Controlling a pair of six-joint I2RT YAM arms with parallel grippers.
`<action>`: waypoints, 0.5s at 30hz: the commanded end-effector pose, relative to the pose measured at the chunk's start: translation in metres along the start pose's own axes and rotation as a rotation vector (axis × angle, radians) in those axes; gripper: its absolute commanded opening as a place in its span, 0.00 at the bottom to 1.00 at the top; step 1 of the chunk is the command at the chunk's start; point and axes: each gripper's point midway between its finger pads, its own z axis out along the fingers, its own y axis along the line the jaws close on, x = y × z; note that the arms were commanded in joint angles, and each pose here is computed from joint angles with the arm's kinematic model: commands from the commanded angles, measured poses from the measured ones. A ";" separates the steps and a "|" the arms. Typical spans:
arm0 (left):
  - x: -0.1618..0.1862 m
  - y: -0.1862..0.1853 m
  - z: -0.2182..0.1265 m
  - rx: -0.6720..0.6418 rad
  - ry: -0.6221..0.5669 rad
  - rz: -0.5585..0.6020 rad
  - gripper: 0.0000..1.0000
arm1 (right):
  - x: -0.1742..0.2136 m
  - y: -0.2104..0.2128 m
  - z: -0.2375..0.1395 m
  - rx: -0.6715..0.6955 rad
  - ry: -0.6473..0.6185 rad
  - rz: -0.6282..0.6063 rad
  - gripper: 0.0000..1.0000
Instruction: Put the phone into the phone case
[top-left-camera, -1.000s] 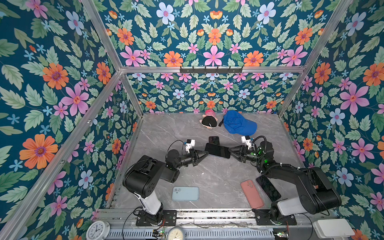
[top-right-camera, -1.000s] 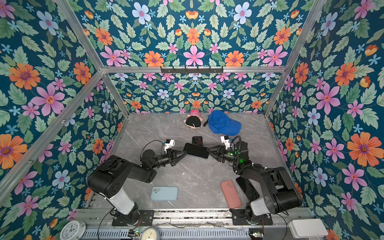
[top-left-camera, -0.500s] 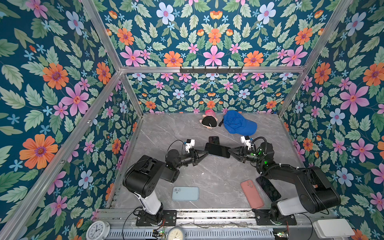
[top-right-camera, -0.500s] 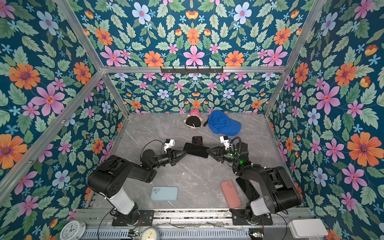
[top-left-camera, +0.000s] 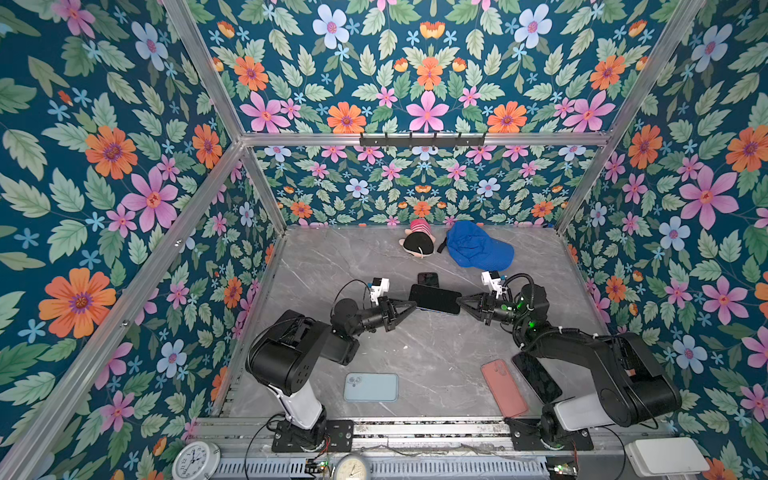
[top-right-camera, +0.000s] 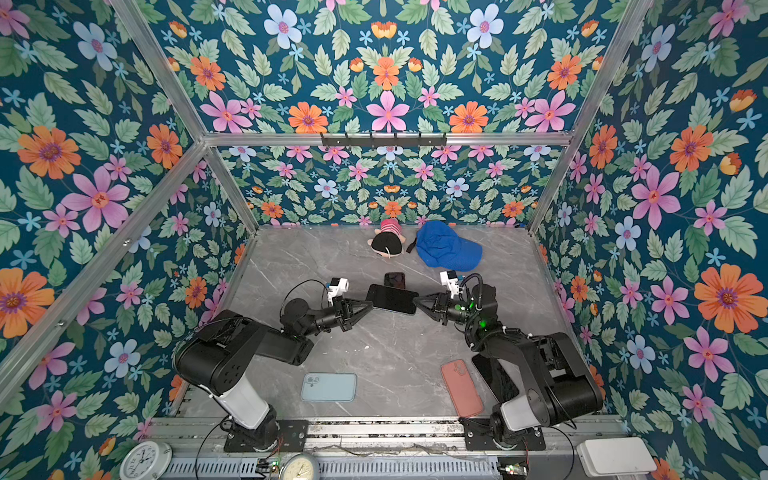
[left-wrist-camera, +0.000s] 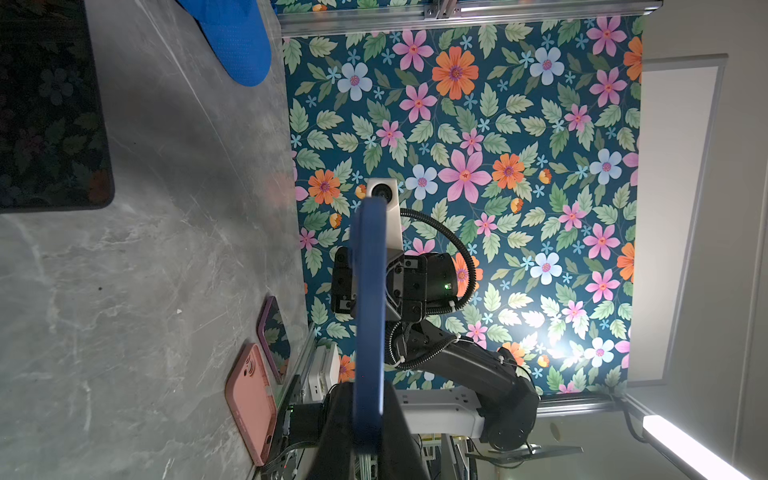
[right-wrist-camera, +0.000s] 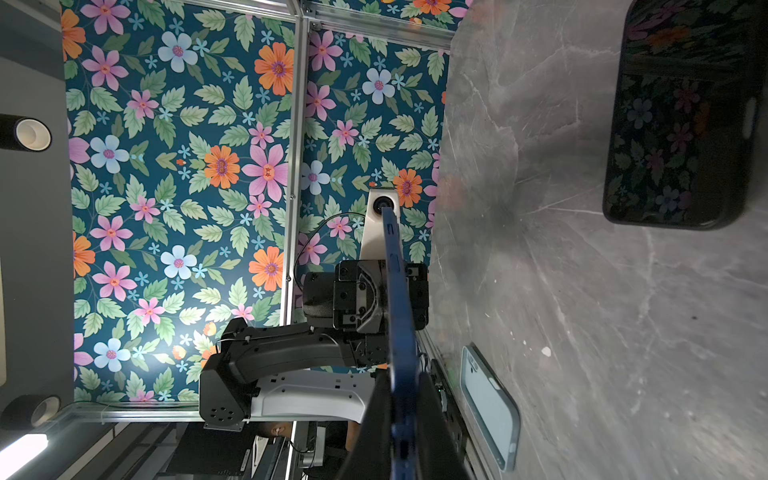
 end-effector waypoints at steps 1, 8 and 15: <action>0.002 -0.005 0.000 0.011 0.009 0.056 0.00 | -0.002 0.009 0.001 -0.020 0.001 -0.042 0.00; 0.006 0.011 -0.007 -0.079 0.010 0.077 0.24 | 0.000 0.004 0.001 0.022 0.011 -0.024 0.00; 0.015 0.063 -0.032 -0.426 0.044 0.132 0.39 | 0.001 0.006 0.000 0.041 0.020 -0.027 0.00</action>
